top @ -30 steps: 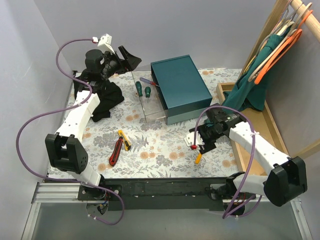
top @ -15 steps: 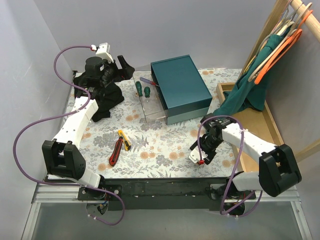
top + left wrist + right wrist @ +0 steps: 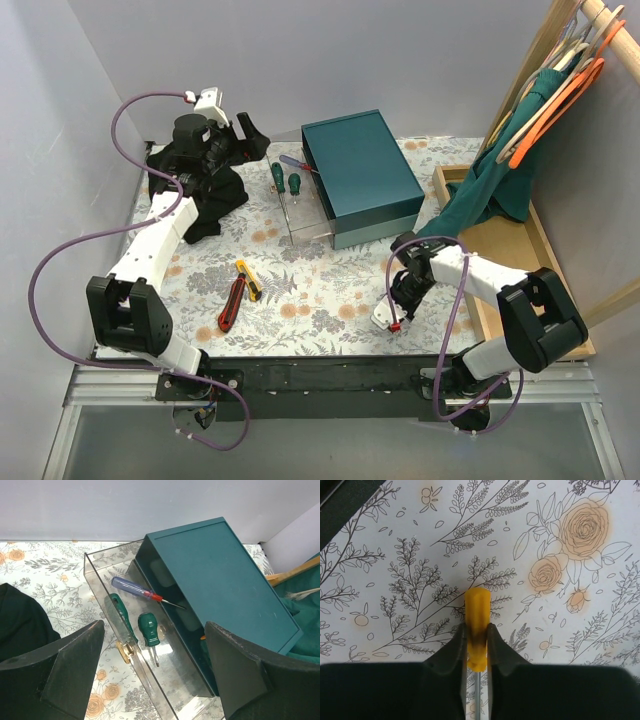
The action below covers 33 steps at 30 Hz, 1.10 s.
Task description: Sort the tools into containers
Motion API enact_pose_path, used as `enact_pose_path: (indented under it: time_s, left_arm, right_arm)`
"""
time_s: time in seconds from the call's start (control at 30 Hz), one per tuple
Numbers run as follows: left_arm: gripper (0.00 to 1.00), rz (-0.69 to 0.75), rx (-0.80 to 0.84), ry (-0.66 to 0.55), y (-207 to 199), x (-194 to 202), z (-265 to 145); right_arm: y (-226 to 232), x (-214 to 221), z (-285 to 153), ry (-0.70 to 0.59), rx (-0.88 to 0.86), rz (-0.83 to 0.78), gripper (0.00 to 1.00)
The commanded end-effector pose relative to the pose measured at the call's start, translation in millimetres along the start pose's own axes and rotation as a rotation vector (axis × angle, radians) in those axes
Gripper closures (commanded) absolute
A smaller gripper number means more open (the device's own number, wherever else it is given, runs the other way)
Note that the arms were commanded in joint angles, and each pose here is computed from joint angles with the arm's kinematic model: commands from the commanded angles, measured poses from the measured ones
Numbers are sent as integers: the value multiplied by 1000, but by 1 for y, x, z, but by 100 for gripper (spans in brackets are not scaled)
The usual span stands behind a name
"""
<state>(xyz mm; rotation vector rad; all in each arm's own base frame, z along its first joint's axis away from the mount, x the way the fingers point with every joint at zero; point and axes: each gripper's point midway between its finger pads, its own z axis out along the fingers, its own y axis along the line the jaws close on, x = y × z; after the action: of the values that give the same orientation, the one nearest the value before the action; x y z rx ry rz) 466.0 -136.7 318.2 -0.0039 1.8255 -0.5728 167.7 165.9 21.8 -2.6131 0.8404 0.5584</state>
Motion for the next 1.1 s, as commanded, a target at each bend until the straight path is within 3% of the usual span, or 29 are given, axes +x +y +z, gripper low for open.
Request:
enact_pose_path:
  time_s: [0.0,0.23,0.27,0.3,0.47,0.5,0.57,0.6,0.67,0.77,0.83,1.07]
  left_arm:
    - [19,4,-13,5,3,2,1]
    - [19,21,-29,-4,6,1,1]
    - [19,22,-35,-2,8,2,1]
    - [18,22,-38,-2,9,3,1]
    - [18,39,-54,-9,12,2,-1]
    - [18,43,-63,-13,14,2,-2]
    - [18,48,-74,-25,16,-1,-4]
    - [18,49,-81,-29,16,-1,-5]
    - [18,49,-86,-34,17,-2,-6]
    - [18,44,-94,-38,17,-4,-7]
    - [17,43,-93,-45,16,-7,-8]
    - [16,29,-85,-44,14,-8,-9]
  right_arm:
    - [-48,-17,-18,-46,102,-158,95]
    - [-156,-55,-105,-174,252,-11,99]
    - [-154,-64,-113,-229,229,81,99]
    - [-179,-76,-145,-233,293,49,99]
    - [-234,-112,-204,-430,385,259,99]
    - [-250,-111,-209,-492,393,403,99]
    - [-278,-123,-239,-604,465,506,99]
    - [-286,-129,-248,-692,453,697,99]
    - [-322,-113,-254,-792,564,780,99]
    - [-345,-98,-251,-934,596,1012,99]
    - [-359,-86,-237,-952,584,1114,99]
    - [-393,-62,-216,-921,685,1169,99]
